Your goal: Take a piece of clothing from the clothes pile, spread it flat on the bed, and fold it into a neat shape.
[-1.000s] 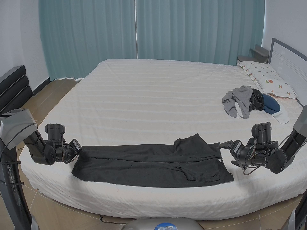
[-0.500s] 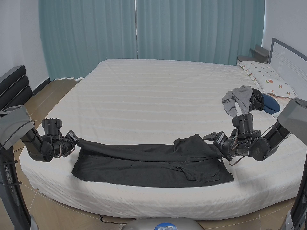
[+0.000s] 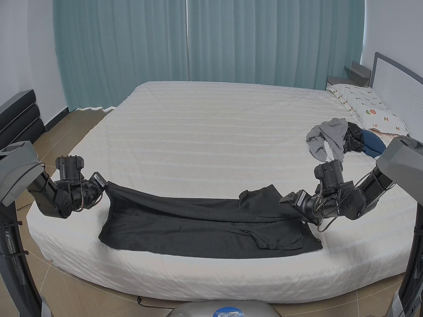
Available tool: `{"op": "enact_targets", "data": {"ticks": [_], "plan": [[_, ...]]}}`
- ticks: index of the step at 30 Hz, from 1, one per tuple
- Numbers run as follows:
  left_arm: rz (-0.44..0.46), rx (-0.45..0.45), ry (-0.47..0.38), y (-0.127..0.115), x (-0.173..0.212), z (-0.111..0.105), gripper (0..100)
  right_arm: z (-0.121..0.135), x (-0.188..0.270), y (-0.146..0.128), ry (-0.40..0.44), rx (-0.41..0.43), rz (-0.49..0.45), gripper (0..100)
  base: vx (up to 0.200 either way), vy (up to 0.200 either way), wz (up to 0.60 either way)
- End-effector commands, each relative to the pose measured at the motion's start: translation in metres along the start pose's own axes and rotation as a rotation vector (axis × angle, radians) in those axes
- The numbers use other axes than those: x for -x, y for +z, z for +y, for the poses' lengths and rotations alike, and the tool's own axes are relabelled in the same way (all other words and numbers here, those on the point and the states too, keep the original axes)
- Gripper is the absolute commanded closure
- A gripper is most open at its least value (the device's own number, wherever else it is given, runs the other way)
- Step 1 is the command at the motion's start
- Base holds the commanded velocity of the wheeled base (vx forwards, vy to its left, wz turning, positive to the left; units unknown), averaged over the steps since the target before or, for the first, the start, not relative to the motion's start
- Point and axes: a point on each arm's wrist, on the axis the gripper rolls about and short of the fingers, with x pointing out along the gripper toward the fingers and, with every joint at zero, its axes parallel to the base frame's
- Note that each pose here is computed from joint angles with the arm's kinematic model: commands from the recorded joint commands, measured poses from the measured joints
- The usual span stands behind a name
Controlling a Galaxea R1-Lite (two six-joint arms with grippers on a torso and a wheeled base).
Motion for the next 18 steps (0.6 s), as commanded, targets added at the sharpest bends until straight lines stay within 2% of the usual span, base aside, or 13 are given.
{"op": "enact_targets", "data": {"ticks": [1,11,12,18], "plan": [[-0.003,-0.001,-0.004,0.001,0.0,-0.001,100,-0.002,-0.005,-0.002,-0.01,0.0,0.01,0,0.0,0.0,0.0],[0.002,-0.015,-0.02,-0.002,0.001,-0.008,100,-0.003,-0.039,0.006,-0.071,0.02,-0.02,0,0.0,0.0,0.0],[0.002,-0.015,-0.02,-0.002,0.001,-0.008,100,-0.004,-0.043,0.007,-0.082,0.035,-0.022,100,0.0,0.0,0.0],[-0.004,-0.018,-0.026,0.0,0.001,-0.01,100,-0.004,-0.054,0.014,-0.107,0.056,-0.063,100,0.0,0.0,0.0]]}}
